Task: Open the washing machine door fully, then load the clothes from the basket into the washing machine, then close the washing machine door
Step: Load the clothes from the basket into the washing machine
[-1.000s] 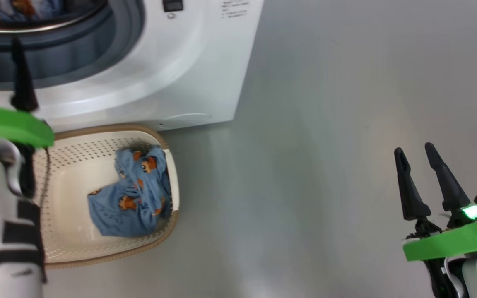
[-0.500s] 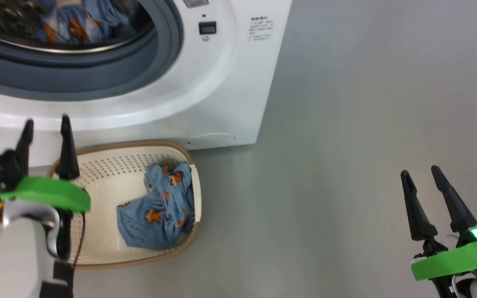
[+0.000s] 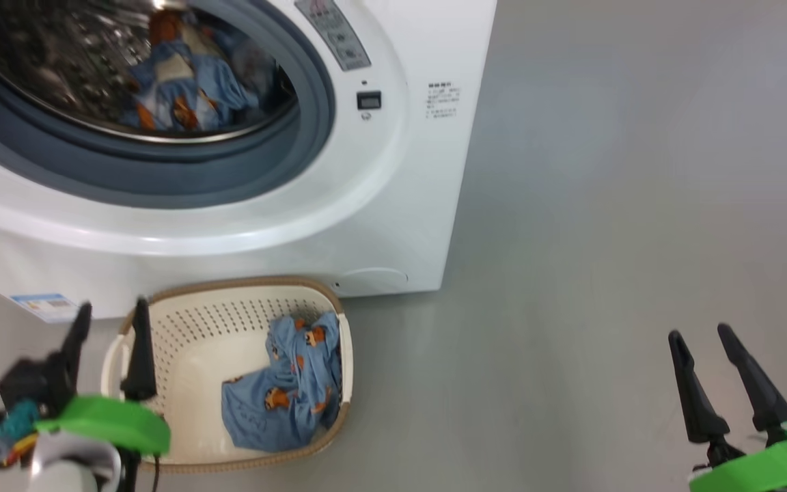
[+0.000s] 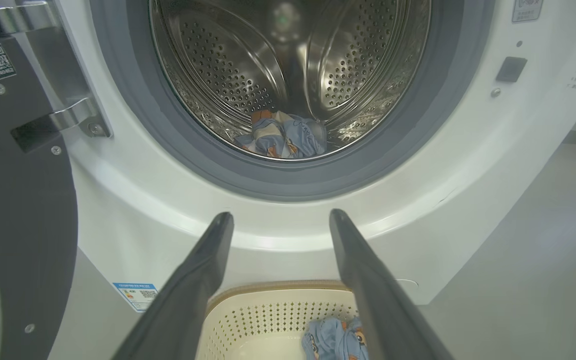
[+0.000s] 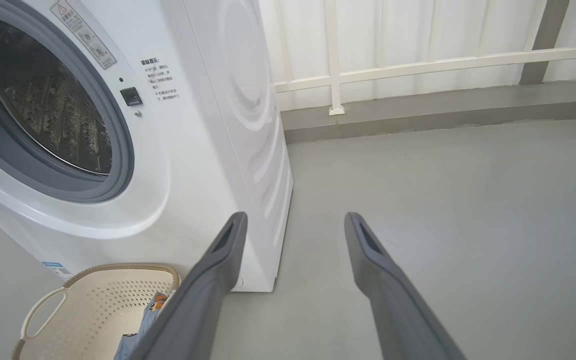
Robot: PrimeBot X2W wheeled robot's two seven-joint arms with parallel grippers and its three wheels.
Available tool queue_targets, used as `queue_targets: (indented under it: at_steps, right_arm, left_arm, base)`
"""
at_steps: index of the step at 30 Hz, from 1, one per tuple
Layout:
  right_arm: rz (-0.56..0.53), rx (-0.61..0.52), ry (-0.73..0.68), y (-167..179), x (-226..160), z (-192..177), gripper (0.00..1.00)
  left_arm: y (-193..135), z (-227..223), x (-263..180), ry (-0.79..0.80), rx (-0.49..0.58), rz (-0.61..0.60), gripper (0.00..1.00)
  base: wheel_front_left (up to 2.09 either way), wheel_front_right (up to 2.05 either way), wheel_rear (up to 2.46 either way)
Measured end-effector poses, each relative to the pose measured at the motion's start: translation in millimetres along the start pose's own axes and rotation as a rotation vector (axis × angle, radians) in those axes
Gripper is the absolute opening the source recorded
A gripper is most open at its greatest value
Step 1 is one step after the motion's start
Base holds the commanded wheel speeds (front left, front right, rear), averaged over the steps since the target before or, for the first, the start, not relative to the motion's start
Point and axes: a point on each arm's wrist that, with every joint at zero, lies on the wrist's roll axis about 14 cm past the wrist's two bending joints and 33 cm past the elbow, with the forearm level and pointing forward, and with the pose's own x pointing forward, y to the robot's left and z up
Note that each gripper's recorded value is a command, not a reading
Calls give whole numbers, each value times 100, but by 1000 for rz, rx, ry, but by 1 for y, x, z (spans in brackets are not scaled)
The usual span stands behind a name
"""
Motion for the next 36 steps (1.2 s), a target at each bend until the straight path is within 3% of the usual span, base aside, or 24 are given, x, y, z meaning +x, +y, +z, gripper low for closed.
queue_targets:
  at_steps: [21, 36]
  right_arm:
    - [-4, 5, -15, 1, -41, 7, 100]
    - [-12, 6, -22, -1, -42, 9, 100]
  left_arm:
    - [24, -2, -94, 5, -10, 69, 100]
    - [22, 1, -101, -6, -15, 80, 100]
  base:
    - [0, 0, 0]
    - [0, 0, 0]
